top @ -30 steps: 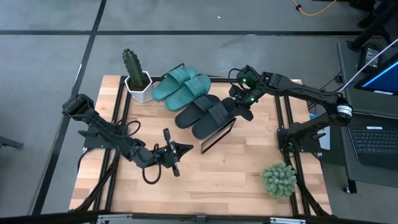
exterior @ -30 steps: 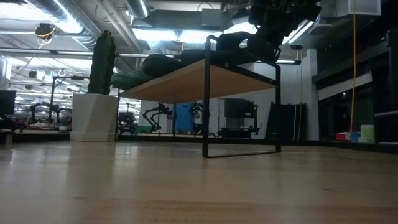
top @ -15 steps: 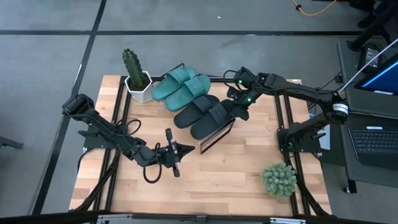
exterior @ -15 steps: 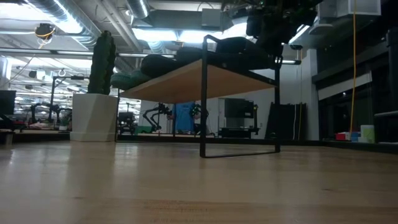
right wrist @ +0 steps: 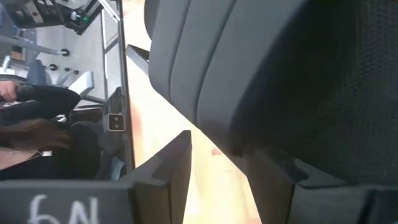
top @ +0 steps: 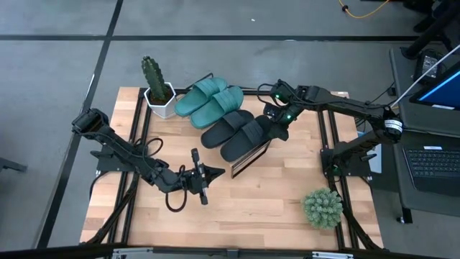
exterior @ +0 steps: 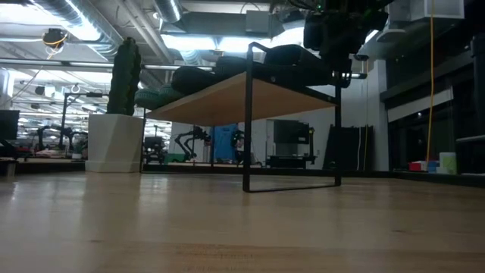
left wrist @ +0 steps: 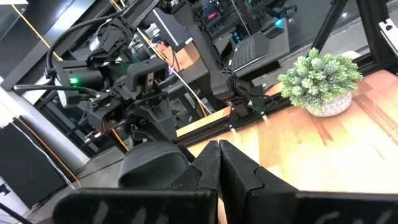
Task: Pick and place slides into the shelf
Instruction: Put the black slipper onto the shelf
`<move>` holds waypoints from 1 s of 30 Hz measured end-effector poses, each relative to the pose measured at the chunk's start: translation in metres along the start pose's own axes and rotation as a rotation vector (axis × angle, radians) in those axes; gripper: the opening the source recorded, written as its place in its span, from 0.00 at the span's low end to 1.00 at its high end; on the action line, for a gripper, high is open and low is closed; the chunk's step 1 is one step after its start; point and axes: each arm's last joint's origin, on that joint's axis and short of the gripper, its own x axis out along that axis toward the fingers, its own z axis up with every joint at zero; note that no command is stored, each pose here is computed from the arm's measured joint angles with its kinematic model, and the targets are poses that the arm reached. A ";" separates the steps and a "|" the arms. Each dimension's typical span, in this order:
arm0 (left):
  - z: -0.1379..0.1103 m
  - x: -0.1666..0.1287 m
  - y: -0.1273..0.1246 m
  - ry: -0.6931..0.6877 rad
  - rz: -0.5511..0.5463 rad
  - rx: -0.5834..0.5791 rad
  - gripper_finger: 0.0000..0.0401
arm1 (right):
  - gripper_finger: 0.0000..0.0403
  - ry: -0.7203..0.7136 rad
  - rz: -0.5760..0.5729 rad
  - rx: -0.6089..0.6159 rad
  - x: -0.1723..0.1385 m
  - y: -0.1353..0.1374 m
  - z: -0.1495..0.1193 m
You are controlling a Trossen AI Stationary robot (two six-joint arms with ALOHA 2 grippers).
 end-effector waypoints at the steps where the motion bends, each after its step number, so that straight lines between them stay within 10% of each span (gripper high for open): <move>1: 0.000 0.000 0.000 0.000 0.000 0.000 0.00 | 0.36 -0.001 -0.008 -0.003 0.000 0.000 0.000; 21: 0.000 0.000 0.000 0.000 0.000 -0.004 0.00 | 0.35 0.030 -0.155 -0.065 -0.001 -0.004 -0.005; 30: 0.000 0.000 0.000 0.000 0.000 0.001 0.00 | 0.19 -0.055 -0.199 -0.133 -0.026 0.015 -0.014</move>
